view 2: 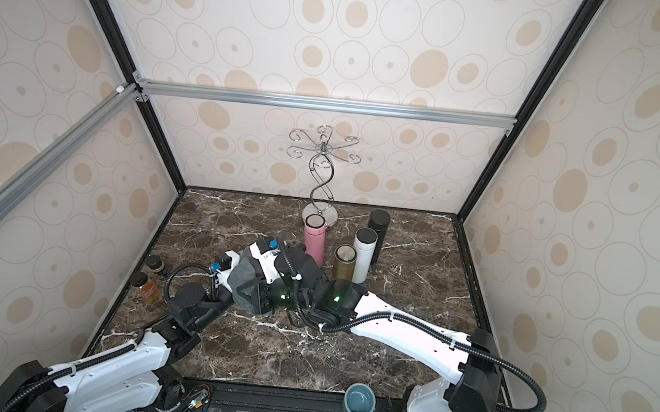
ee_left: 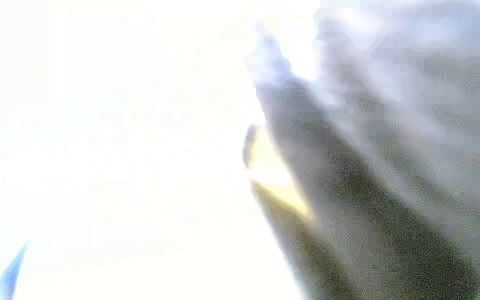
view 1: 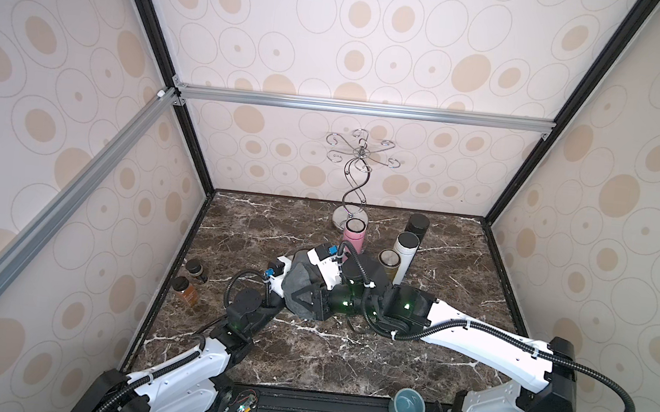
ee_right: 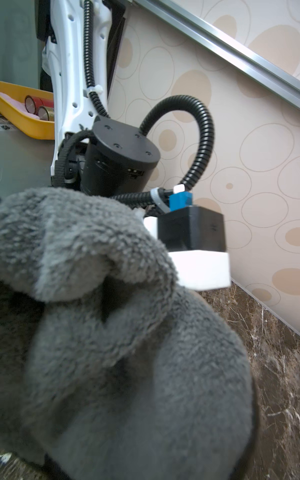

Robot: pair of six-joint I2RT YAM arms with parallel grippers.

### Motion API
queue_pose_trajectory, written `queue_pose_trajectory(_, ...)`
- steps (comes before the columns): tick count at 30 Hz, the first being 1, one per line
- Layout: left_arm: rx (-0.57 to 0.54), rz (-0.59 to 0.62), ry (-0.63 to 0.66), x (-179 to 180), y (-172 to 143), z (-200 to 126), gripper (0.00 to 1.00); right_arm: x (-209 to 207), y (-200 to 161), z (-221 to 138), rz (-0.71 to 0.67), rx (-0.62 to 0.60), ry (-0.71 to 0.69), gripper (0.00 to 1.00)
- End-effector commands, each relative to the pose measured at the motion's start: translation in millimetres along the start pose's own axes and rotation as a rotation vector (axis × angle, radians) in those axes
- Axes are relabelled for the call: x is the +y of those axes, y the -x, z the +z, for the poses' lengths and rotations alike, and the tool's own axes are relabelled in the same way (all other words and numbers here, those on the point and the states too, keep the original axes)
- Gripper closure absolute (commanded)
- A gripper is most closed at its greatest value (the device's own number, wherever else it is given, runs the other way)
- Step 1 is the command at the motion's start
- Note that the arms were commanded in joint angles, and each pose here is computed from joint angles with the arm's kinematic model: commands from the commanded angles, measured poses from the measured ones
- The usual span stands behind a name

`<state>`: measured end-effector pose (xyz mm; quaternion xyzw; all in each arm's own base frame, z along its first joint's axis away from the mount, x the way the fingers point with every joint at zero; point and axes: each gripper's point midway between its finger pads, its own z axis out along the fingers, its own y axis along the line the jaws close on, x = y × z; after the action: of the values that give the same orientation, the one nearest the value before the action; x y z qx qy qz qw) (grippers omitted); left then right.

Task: Wipe the surface of the thermos
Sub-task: Wipe the dirt from the surface of the thermos.

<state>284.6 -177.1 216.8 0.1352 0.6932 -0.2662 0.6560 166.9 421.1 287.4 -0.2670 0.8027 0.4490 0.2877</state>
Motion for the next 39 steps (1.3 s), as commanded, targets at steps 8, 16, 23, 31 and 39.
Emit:
queue_pose_trajectory(8,-0.197,-0.193,0.260,34.2,97.6,-3.7,1.00,-41.3,-33.6,-5.3,-0.304,-0.124,-0.295,1.00)
queue_pose_trajectory(16,-0.152,-0.314,0.353,44.9,103.6,-3.5,1.00,-23.7,-24.1,56.3,-0.499,-0.213,-0.343,1.00)
queue_pose_trajectory(23,-0.168,-0.348,0.331,39.3,111.8,-10.5,1.00,-24.1,12.0,82.8,-0.596,-0.385,-0.484,1.00)
queue_pose_trajectory(31,-0.187,-0.342,0.304,33.9,121.6,-14.8,1.00,-41.6,27.3,100.2,-0.624,-0.462,-0.661,1.00)
queue_pose_trajectory(39,-0.209,-0.351,0.295,32.2,129.0,-17.4,1.00,-74.5,8.6,86.5,-0.568,-0.422,-0.774,1.00)
